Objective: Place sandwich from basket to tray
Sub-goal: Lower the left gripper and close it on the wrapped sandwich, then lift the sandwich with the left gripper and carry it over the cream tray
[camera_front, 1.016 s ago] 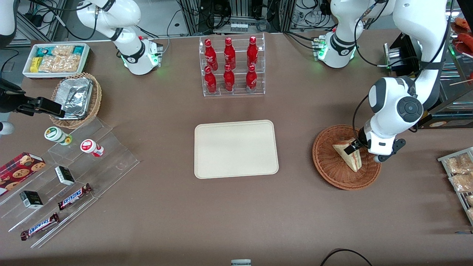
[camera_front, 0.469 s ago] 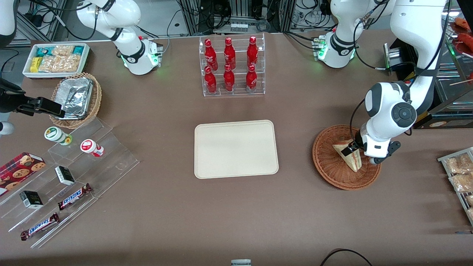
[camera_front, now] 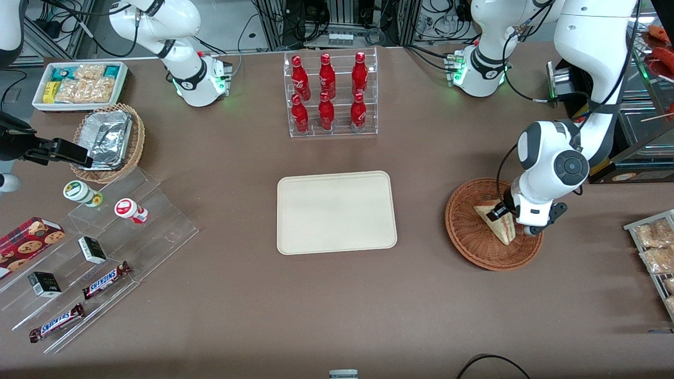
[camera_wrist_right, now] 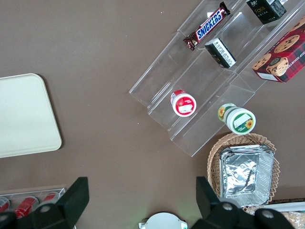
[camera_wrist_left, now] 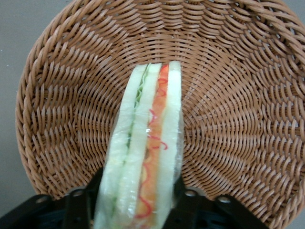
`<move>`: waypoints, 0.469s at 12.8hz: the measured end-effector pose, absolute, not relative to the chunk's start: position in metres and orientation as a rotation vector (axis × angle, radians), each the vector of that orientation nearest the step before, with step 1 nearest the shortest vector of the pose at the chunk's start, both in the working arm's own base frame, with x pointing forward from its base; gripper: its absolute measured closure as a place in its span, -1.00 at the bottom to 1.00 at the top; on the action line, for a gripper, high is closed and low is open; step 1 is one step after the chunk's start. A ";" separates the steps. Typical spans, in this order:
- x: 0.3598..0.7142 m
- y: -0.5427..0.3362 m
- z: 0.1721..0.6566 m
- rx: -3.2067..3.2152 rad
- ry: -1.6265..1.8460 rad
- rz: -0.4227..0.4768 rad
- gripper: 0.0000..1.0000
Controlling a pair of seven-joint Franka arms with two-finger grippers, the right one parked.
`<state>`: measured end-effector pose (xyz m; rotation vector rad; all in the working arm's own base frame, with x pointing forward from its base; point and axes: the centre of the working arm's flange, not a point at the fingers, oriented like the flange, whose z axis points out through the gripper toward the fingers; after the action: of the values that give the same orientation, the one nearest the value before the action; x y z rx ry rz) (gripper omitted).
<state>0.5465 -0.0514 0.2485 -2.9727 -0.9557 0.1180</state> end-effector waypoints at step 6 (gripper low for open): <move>0.564 -0.077 0.292 -2.947 -0.850 0.280 0.52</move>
<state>0.5644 -0.0775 0.2916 -2.9471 -0.8504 0.2804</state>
